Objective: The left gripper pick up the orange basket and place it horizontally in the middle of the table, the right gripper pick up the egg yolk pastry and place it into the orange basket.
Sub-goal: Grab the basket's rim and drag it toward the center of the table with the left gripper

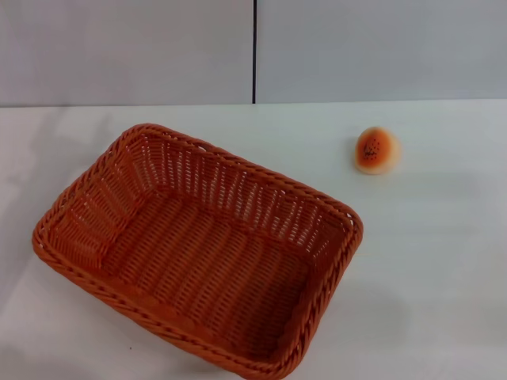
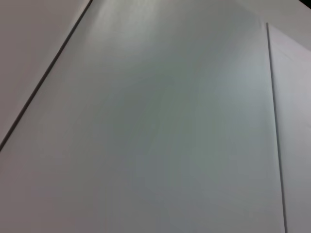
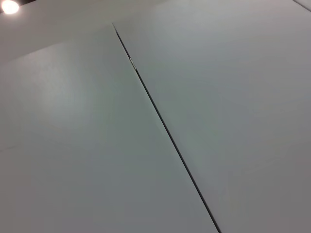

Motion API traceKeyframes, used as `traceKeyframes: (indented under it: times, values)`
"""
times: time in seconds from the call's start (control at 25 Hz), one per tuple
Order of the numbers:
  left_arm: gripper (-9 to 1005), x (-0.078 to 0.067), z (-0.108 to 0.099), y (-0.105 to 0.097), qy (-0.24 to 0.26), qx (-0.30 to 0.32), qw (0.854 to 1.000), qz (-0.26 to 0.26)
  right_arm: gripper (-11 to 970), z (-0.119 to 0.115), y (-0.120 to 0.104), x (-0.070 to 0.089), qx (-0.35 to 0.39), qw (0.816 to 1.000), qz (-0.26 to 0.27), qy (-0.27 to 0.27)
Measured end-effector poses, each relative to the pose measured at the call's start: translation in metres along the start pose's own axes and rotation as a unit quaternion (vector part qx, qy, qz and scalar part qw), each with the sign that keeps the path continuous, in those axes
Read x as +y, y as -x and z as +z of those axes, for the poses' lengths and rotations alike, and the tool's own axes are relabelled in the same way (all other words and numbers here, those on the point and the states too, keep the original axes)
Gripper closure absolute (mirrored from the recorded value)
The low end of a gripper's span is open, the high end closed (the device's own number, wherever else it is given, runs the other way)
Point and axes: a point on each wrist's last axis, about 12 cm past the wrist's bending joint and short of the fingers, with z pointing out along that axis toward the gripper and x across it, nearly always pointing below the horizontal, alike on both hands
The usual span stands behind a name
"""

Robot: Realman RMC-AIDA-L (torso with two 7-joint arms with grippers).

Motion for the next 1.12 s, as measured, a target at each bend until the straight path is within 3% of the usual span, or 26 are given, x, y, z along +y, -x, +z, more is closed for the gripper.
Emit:
traceKeyframes:
  times: [0.48, 0.68, 0.76, 0.88, 0.92, 1.12]
  values:
    - [186, 0.002, 0.004, 0.000, -0.006, 0.005, 1.000, -0.003, 175, 0.000, -0.001, 0.000, 0.002, 1.000, 0.000, -0.002]
    - [186, 0.005, 0.011, -0.001, -0.022, 0.023, 0.999, -0.028, 175, 0.000, -0.002, -0.001, 0.006, 1.000, 0.001, -0.006]
    - [186, 0.016, 0.025, 0.004, -0.054, 0.063, 0.994, -0.071, 175, 0.000, -0.002, -0.001, 0.007, 1.000, 0.001, -0.006]
    - [186, 0.022, 0.034, 0.009, -0.073, 0.084, 0.990, -0.092, 176, 0.000, -0.002, -0.001, 0.006, 1.000, 0.000, -0.005]
    - [186, 0.031, 0.047, 0.020, -0.102, 0.111, 0.982, -0.117, 176, 0.000, -0.001, -0.001, 0.005, 1.000, 0.000, -0.005]
    - [187, 0.042, 0.063, 0.036, -0.144, 0.163, 0.965, -0.148, 176, -0.001, 0.000, -0.002, 0.003, 1.000, -0.002, -0.008]
